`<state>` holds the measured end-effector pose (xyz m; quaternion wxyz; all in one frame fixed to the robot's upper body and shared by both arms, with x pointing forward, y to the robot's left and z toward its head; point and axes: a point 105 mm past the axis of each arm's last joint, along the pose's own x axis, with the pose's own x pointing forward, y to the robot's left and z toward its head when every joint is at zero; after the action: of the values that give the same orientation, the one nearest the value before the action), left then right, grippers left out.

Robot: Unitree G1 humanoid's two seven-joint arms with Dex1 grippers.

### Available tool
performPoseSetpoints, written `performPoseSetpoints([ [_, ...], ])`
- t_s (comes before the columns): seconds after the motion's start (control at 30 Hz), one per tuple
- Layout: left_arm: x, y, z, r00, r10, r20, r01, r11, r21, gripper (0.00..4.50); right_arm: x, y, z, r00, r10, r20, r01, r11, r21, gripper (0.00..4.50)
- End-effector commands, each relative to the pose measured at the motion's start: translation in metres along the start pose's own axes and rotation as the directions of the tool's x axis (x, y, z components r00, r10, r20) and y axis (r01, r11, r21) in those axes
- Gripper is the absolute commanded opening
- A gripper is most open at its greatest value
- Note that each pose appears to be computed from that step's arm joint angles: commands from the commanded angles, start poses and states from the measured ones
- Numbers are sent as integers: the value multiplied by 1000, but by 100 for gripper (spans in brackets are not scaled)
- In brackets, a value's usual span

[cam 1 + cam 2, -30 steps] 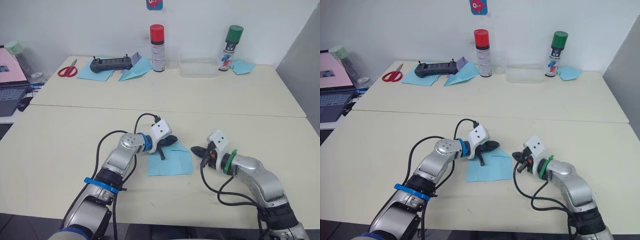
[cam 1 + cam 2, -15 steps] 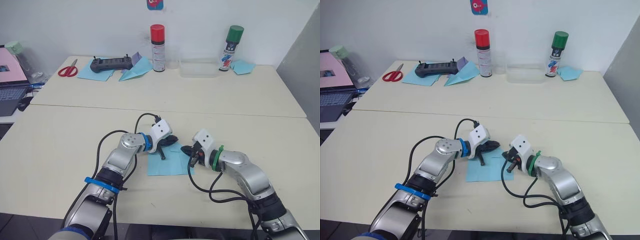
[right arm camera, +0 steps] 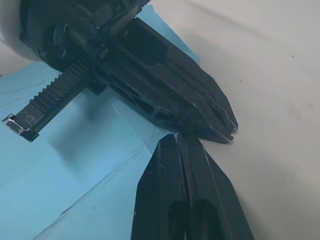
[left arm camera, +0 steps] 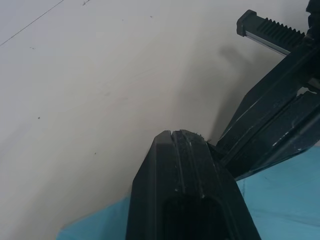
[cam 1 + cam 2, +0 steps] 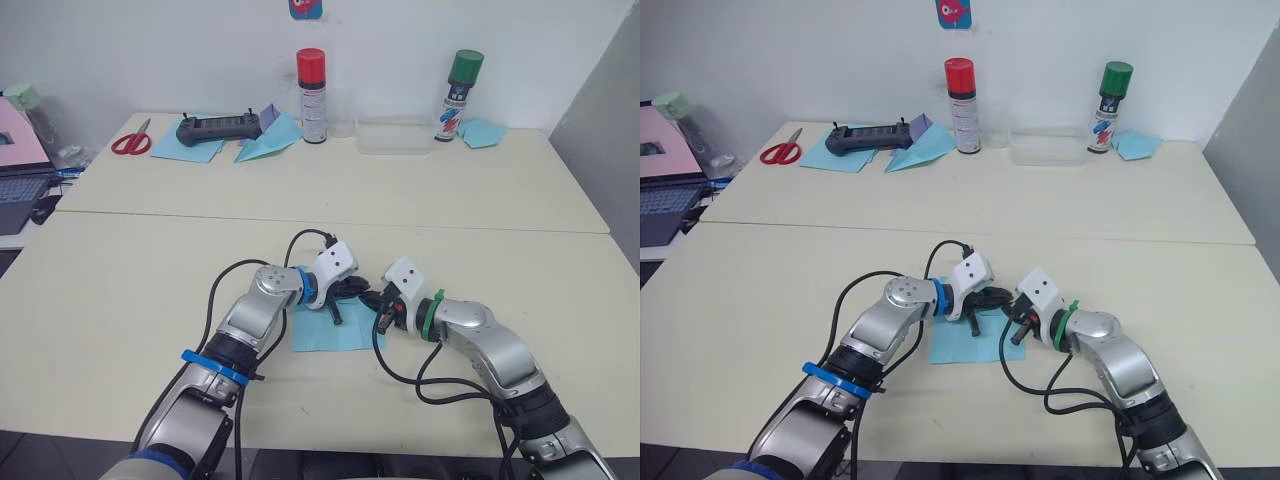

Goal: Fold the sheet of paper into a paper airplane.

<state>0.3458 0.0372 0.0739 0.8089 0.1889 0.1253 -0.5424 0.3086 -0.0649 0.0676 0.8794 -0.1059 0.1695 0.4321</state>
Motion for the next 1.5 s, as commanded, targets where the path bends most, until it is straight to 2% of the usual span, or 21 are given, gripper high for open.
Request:
performPoseSetpoints([
  [0.03, -5, 13, -27, 989, 75, -126, -76, 997, -7, 0, 1, -3, -23, 996, -25, -86, 28, 999, 35, 2],
  [0.2, -30, 45, -48, 943, 244, -227, -252, 968, -7, 0, 0, -3, -25, 995, -33, -91, 36, 998, 41, 2],
  [0.3, -48, 55, -59, 915, 303, -267, -311, 950, 12, 0, 1, -3, -26, 995, -34, -93, 38, 998, 42, 2],
  [0.43, -76, 65, -64, 886, 358, -296, -365, 930, 32, 0, 1, -4, -26, 995, -35, -92, 39, 998, 47, 2],
  [0.53, -95, 77, -59, 861, 425, -279, -432, 901, 37, 0, 3, -4, -25, 996, -33, -88, 37, 998, 47, 2],
  [0.6, -104, 86, -41, 862, 475, -178, -470, 880, 68, 0, 4, -4, -24, 996, -29, -86, 33, 998, 46, 2],
  [0.7, -113, 88, -14, 867, 497, -11, -497, 864, -80, 0, 6, -4, -23, 997, -21, -81, 25, 999, 43, 2],
  [0.8, -128, 78, -5, 875, 474, 95, -436, 858, -271, 0, 8, -3, -19, 997, -9, -71, 12, 999, 38, 2],
  [0.83, -137, 71, -7, 882, 452, 133, -375, 844, -383, 54, 9, -3, -18, 998, -4, -69, 7, 999, 35, 0],
  [0.87, -142, 63, -8, 889, 425, 169, -312, 834, -456, 75, 11, -3, -18, 998, -1, -68, 3, 999, 32, 0],
  [0.93, -146, 53, -11, 901, 393, 185, -255, 822, -509, 137, 12, -3, -17, 998, 1, -66, 1, 1000, 31, 0],
  [1.1, -139, 46, -26, 913, 396, 98, -276, 777, -566, 289, 12, -4, -17, 998, 4, -66, -2, 1000, 29, 0],
  [1.23, -125, 33, -24, 927, 350, 136, -201, 769, -607, 289, 11, -3, -18, 998, 5, -69, -3, 1000, 31, 0],
  [1.43, -108, 26, -31, 944, 313, 101, -198, 788, -583, 289, 10, -2, -18, 998, 3, -69, -1, 1000, 30, 0],
  [1.47, -106, 26, -31, 947, 307, 94, -202, 796, -570, 260, 10, -2, -18, 998, 2, -69, 0, 1000, 30, 0],
  [1.5, -105, 26, -31, 947, 310, 86, -212, 802, -558, 251, 10, -2, -17, 998, 1, -69, 1, 1000, 29, 0],
])
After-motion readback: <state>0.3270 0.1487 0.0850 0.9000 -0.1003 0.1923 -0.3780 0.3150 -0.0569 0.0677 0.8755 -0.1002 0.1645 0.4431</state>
